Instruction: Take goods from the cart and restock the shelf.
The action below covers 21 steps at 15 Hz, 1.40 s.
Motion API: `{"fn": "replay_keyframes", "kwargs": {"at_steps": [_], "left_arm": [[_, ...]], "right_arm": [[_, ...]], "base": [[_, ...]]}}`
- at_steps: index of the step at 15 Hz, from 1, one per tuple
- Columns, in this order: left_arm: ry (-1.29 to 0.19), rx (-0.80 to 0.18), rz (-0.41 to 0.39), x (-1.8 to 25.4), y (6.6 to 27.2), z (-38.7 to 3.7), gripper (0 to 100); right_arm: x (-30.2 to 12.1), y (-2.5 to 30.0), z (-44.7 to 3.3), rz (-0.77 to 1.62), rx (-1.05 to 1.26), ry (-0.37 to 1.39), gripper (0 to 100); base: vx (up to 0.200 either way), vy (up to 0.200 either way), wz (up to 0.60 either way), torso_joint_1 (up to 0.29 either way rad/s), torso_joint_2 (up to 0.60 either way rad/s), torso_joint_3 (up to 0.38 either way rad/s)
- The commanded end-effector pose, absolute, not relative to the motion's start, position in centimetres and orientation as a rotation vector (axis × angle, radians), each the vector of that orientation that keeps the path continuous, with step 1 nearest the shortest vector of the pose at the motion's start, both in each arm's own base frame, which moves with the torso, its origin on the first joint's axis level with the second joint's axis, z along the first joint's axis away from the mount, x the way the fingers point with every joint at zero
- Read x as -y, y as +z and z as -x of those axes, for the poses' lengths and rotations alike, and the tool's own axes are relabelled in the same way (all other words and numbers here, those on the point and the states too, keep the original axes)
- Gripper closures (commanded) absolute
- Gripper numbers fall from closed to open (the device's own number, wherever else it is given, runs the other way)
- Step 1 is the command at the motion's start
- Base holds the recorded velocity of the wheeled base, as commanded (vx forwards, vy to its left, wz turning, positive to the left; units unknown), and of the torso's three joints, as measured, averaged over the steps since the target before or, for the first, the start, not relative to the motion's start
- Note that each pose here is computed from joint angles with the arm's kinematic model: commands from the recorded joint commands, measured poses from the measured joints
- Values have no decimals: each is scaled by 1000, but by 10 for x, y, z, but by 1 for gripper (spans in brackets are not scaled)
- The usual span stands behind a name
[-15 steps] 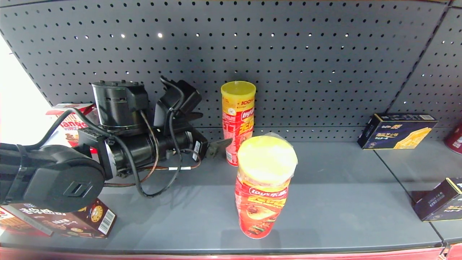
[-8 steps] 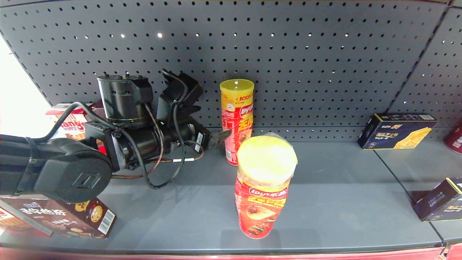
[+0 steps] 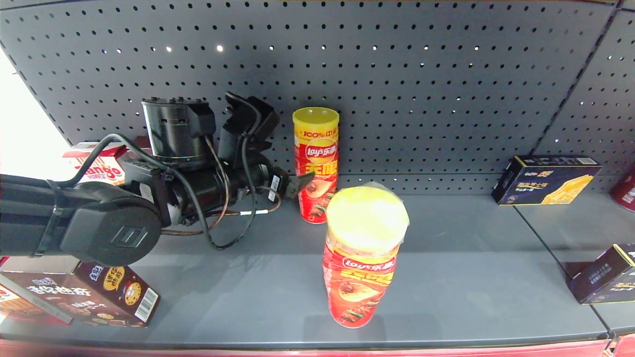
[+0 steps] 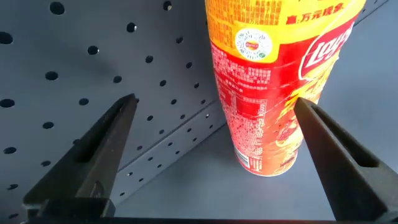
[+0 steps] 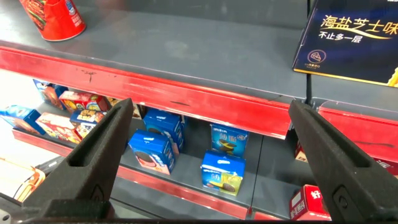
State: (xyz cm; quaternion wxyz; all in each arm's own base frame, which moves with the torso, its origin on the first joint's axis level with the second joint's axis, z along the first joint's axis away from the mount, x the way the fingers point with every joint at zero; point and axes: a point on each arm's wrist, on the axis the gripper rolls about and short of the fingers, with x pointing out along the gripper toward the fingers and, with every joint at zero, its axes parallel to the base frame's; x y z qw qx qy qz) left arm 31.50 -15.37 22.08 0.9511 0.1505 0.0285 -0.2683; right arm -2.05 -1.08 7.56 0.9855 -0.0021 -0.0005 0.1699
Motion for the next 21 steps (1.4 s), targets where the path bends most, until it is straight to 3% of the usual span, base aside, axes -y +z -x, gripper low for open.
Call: {"fn": "replay_keyframes", "kwargs": {"at_steps": [1,7,19,21], "left_arm": [[-543,-57,-306,153,221,-315,0],[-491,-45,-329,146,229,-303,0],[-399,-91,-345,145,224,-307,0],[-399,-74,-341,142,234,-297,0]], "right_arm": [[11,76,20,5,-1,342,0],[11,76,20,5,-1,342,0],[11,76,20,5,-1,342,0],[11,76,20,5,1,342,0]], "base": [[0,0,0,0,0,0],[0,0,0,0,0,0],[0,0,0,0,0,0],[0,0,0,0,0,0]]}}
